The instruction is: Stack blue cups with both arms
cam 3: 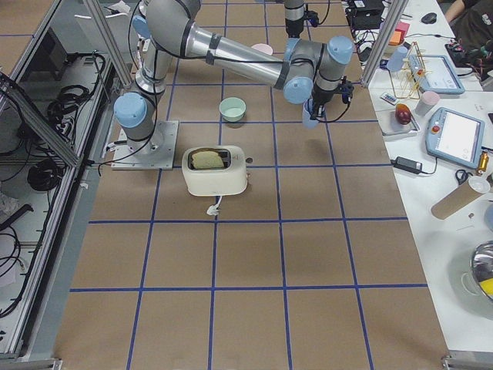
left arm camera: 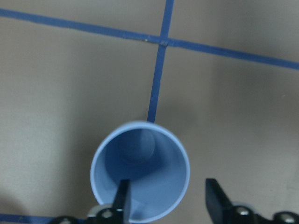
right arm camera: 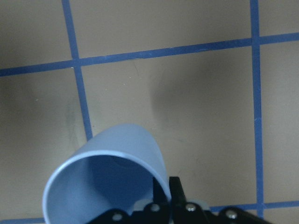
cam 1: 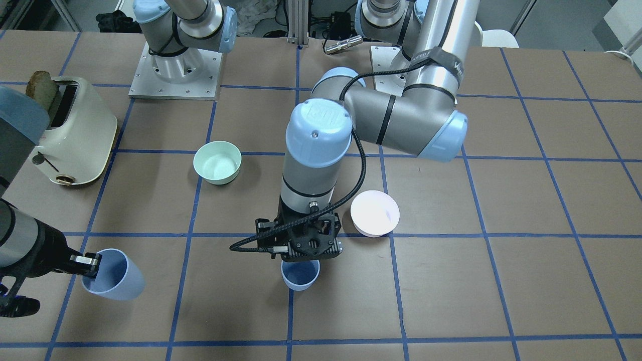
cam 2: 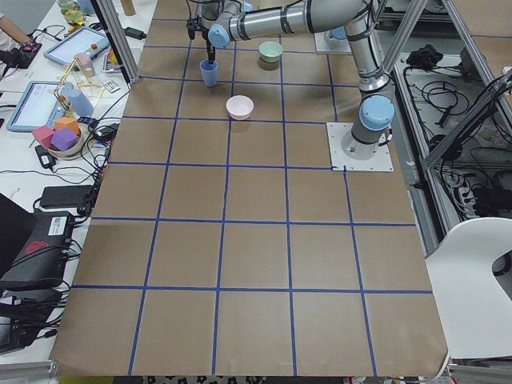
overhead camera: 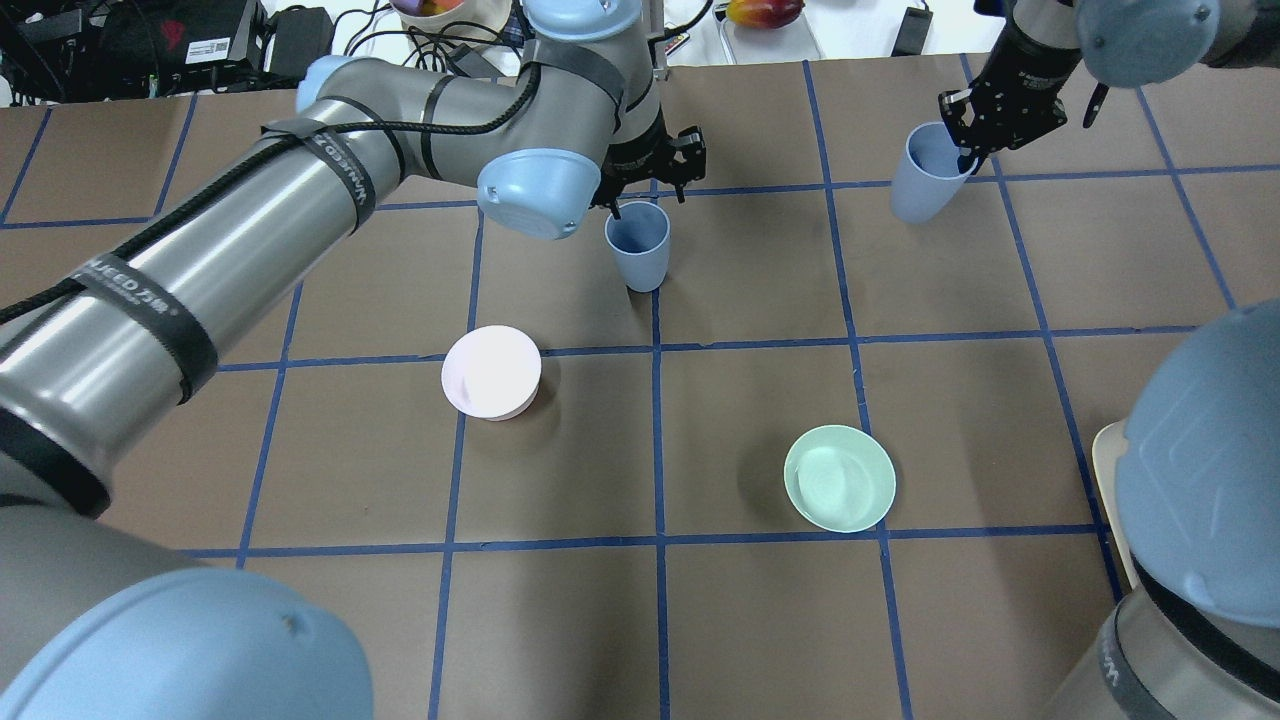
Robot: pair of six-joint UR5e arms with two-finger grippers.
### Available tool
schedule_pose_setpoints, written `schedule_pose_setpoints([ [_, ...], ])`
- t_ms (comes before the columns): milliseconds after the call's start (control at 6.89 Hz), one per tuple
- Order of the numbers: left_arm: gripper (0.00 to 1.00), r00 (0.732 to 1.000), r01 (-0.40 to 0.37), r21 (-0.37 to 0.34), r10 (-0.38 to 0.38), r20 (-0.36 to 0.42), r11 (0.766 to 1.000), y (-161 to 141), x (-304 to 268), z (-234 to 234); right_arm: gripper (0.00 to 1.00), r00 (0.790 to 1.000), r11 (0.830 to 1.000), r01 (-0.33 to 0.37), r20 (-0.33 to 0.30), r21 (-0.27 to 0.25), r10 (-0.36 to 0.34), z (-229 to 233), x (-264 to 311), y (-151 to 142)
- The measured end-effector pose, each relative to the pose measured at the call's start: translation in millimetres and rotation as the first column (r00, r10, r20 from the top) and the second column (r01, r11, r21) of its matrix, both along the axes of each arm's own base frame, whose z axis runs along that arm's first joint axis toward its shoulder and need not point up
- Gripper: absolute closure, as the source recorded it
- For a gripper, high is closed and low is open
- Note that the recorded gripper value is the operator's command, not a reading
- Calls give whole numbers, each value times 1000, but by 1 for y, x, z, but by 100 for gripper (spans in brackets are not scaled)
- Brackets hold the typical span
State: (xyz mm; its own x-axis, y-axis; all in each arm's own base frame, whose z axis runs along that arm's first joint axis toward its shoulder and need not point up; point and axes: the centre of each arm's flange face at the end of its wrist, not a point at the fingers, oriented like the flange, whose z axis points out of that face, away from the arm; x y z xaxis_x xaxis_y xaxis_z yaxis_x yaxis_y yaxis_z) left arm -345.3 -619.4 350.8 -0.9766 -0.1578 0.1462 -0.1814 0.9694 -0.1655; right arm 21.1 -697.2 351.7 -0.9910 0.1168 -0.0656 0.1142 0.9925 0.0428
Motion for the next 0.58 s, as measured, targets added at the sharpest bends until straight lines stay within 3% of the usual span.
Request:
schedule_pose_setpoints([
  [290,0,1000,-30,29,30,9,999,21,52,75,100,998,998,62,6,6,-63,41,91,4],
  [581,0,999,-10,109,5,46,994,62,111,127,100,992,992,125,28,14,-125,56,198,28],
])
